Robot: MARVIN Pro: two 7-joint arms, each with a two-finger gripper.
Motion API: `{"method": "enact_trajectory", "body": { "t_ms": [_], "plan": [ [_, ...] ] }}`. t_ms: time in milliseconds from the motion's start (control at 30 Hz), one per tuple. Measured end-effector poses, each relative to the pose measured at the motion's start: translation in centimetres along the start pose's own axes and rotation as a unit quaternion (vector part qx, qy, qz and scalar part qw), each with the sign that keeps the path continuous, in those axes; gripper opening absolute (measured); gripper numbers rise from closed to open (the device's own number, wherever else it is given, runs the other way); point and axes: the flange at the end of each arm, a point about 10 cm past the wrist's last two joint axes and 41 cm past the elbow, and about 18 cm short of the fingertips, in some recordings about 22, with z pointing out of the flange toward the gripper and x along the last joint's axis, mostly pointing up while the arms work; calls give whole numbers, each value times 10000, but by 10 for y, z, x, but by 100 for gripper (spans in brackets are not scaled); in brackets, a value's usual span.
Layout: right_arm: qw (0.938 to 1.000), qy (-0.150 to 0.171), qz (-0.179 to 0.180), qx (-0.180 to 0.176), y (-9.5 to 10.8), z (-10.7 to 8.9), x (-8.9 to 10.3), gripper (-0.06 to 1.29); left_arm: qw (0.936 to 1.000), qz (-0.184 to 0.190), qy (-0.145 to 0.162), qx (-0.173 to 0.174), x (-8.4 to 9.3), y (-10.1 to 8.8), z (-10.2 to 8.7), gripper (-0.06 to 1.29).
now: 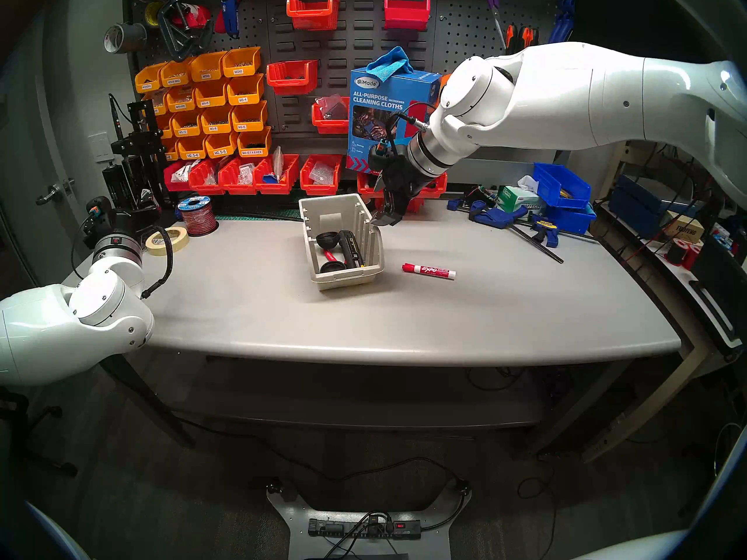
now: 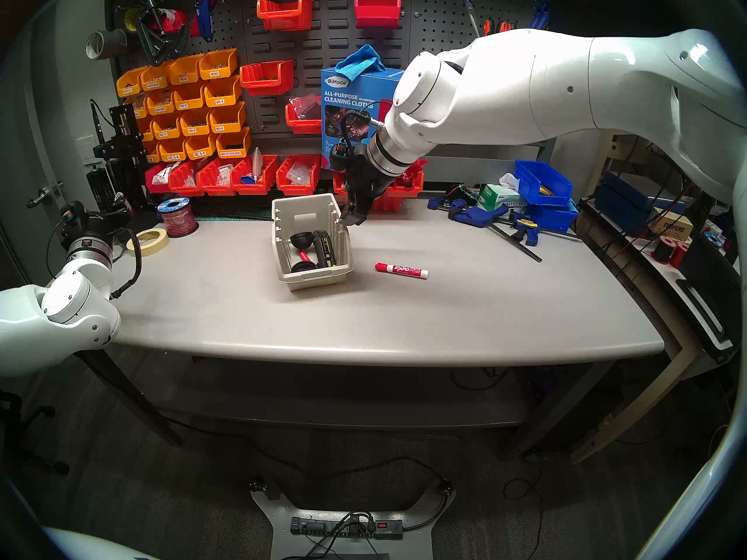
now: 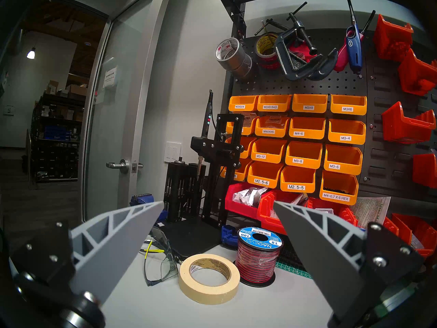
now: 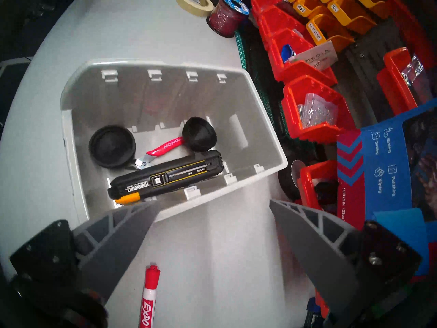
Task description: Take out tools from the storage box
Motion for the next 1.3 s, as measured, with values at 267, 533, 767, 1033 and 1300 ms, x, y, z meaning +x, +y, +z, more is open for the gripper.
{"method": "enact_trajectory", "body": {
  "t_ms": [267,533,767,1033,1300],
  "plan": [
    [9999,28,-97,-91,6,2,6,119,10000,-1,1,0,0,0,0,126],
    [9996,57,-236,-129,19,4,11,119,10000,0,1,0,0,0,0,126],
    [9991,214,-347,-90,31,13,15,119,10000,0,1,0,0,0,0,126],
    [9981,421,-446,46,35,36,20,119,10000,1,1,0,0,0,0,126],
    [9968,566,-512,222,36,56,26,119,10000,1,1,-1,0,0,0,126]
  ]
}}
